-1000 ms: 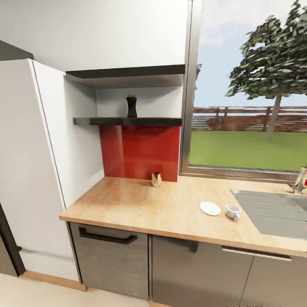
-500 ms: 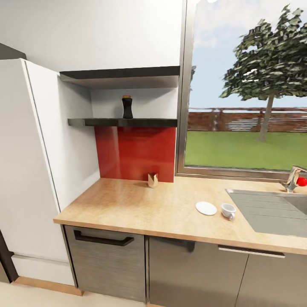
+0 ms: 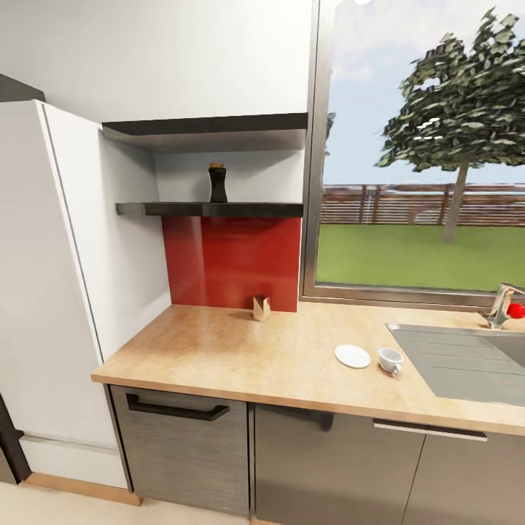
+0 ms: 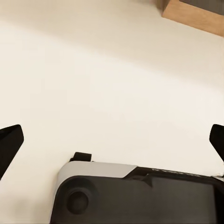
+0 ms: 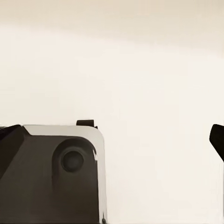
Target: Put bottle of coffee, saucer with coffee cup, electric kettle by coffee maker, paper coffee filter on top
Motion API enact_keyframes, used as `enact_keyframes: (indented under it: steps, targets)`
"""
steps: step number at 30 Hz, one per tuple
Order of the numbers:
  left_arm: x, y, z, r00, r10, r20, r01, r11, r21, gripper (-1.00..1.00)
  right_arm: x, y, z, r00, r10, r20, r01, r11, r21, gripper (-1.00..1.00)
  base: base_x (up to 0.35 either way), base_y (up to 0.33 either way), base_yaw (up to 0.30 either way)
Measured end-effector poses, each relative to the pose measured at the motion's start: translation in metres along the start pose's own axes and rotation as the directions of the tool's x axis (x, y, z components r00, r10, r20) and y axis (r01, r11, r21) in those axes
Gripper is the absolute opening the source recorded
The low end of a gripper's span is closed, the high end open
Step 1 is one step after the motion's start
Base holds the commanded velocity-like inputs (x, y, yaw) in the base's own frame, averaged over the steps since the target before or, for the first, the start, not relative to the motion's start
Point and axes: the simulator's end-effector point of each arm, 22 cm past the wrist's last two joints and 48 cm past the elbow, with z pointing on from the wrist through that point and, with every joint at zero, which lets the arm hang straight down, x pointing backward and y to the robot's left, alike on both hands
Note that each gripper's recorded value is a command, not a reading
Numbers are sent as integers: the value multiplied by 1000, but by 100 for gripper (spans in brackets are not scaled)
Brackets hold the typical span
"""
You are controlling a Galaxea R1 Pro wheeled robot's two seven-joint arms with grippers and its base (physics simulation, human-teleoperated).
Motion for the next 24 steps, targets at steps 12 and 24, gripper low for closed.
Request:
enact_keyframes:
  steps: [12, 24]
  targets:
    - [12, 5, -4, 1000, -12, -4, 12, 1000, -12, 100, -4, 2, -1, 998, -48, 35, 48, 999, -9, 100, 0, 159, 0]
    - [13, 5, -4, 1000, -12, -5, 12, 1000, -13, 100, -4, 4, -1, 999, -42, 34, 42, 999, -9, 100, 0, 279, 0]
